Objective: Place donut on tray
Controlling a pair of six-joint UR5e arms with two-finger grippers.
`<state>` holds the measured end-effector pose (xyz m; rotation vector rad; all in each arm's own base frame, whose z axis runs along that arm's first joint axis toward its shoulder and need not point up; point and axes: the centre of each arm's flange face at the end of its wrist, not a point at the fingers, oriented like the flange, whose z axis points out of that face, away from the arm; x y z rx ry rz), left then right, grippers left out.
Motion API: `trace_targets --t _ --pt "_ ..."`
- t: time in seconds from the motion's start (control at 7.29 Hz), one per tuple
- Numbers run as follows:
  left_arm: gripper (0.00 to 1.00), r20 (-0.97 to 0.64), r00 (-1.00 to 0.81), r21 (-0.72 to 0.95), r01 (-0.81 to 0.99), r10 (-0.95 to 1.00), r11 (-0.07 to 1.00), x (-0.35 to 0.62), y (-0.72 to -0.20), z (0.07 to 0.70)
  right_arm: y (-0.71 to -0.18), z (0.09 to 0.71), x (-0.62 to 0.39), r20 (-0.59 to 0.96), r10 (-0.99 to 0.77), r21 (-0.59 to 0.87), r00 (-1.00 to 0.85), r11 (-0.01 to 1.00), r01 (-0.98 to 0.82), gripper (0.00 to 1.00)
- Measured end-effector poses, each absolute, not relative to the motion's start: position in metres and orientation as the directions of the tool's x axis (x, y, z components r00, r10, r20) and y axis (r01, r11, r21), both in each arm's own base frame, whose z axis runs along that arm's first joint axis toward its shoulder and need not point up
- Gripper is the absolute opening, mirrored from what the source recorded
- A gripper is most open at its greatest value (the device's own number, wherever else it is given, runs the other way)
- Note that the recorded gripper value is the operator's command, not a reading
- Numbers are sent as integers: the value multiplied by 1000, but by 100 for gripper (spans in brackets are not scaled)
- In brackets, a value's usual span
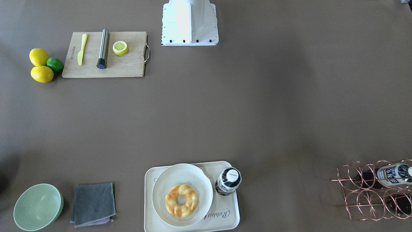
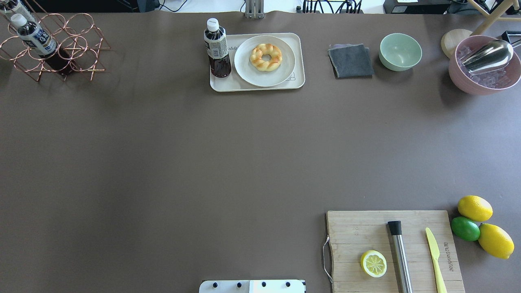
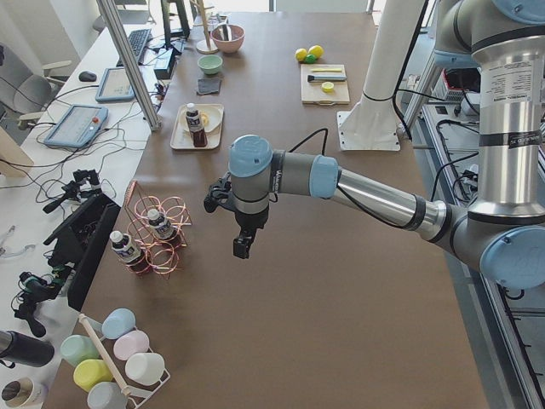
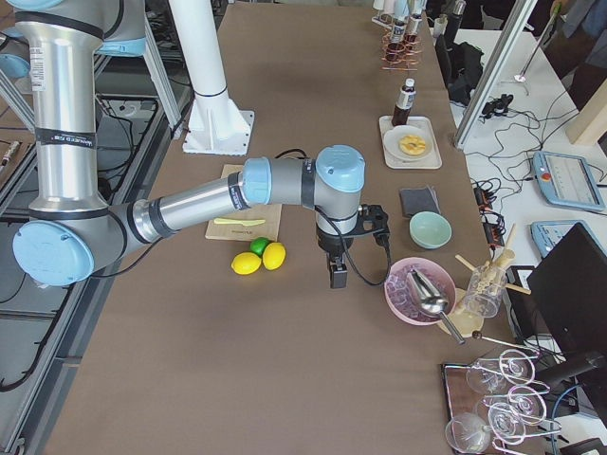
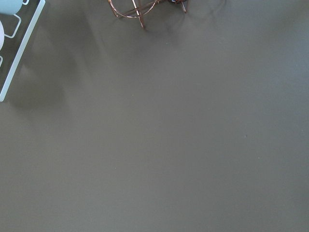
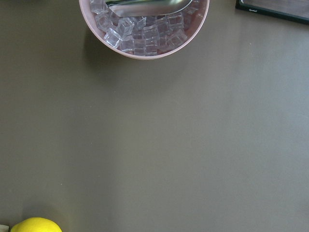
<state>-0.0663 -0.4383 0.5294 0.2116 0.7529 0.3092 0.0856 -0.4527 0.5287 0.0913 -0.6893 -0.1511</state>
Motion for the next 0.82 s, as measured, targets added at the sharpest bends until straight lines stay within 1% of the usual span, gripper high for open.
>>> trace_targets --t 0.41,0.82 --pt "97 -633 689 305 -198 354 931 -66 -437 534 -443 536 94 634 -159 129 757 987 99 100" --pt "97 -633 689 305 -198 353 932 -66 -436 535 -438 547 97 636 -194 143 747 981 133 100"
